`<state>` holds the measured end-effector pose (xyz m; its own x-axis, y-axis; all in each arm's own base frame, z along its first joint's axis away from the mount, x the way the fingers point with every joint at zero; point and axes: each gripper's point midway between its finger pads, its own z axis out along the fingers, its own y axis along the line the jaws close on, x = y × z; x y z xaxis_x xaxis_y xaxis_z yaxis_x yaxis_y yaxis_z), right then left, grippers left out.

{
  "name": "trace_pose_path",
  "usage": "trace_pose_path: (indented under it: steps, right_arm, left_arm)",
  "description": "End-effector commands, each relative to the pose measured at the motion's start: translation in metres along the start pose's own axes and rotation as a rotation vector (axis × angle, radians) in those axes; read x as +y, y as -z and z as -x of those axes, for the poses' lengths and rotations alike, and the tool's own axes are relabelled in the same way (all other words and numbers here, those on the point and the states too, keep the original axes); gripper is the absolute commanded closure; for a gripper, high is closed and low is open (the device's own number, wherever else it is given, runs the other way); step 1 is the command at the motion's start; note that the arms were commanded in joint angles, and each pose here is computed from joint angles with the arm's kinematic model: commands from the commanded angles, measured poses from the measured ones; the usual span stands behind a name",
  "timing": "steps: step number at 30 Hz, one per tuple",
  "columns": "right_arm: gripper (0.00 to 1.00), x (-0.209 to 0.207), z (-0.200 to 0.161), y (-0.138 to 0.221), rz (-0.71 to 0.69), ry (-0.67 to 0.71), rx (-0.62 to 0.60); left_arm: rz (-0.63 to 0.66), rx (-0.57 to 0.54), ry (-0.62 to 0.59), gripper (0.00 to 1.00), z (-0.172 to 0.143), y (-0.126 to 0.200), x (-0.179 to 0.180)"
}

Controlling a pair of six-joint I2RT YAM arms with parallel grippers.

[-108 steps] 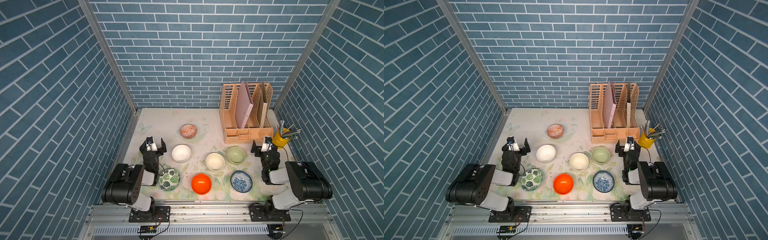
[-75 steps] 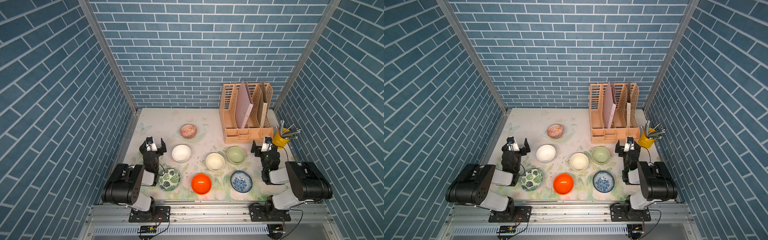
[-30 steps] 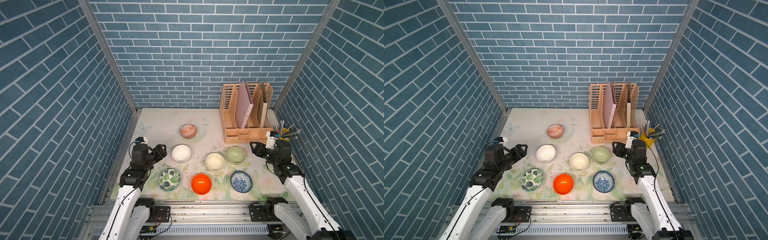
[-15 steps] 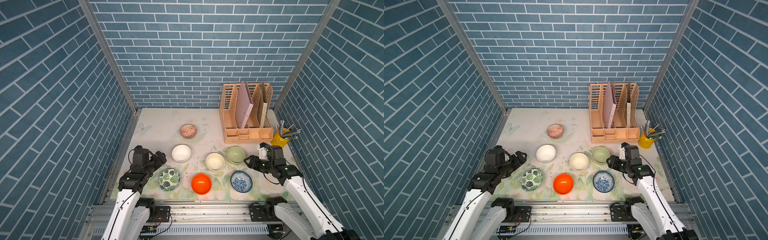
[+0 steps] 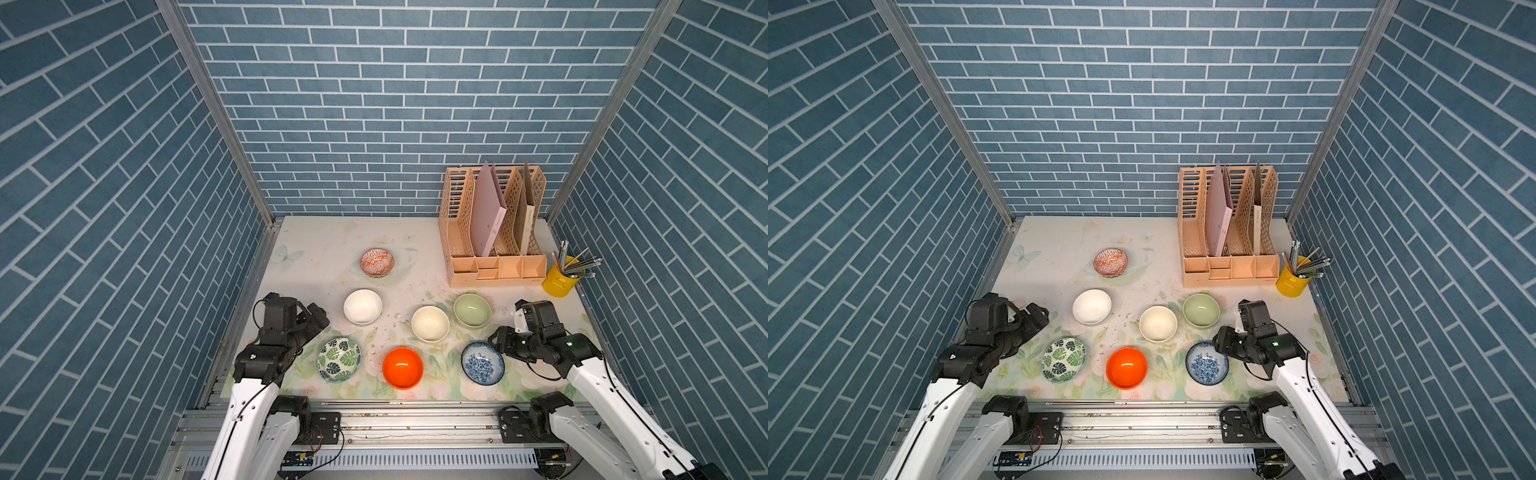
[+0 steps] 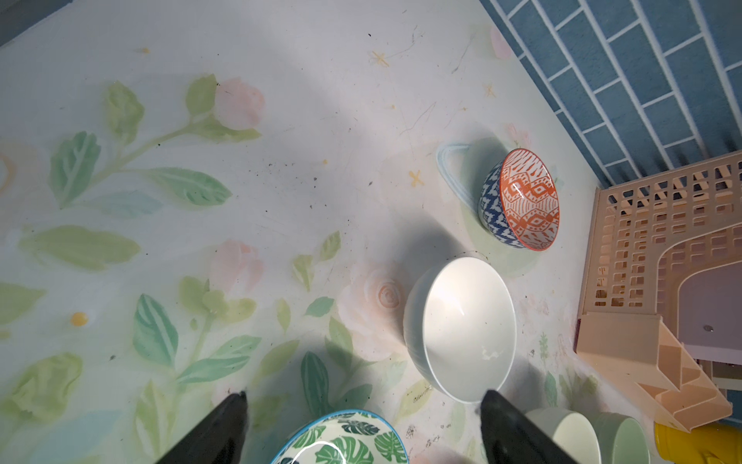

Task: Stack the bowls
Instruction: Pick up the bowl from the center of the board.

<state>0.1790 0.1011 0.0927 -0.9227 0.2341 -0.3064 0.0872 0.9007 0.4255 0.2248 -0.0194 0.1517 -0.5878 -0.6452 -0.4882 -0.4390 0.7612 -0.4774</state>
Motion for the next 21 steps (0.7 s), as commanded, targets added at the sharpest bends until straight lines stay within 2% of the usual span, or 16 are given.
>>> trace_pose_path:
  steps: [1, 21]
  right_arm:
    - [0.45, -0.0120, -0.0075, 0.0047, -0.068, -0.036, 0.019]
    - [0.49, -0.0138, -0.0139, 0.0138, -0.115, -0.023, 0.070]
  left_arm:
    - [0.037, 0.011, 0.012, 0.06, -0.0025, -0.0008, 0.0077]
    - [0.050, 0.037, 0.016, 0.06, -0.0092, -0.0032, 0.0119]
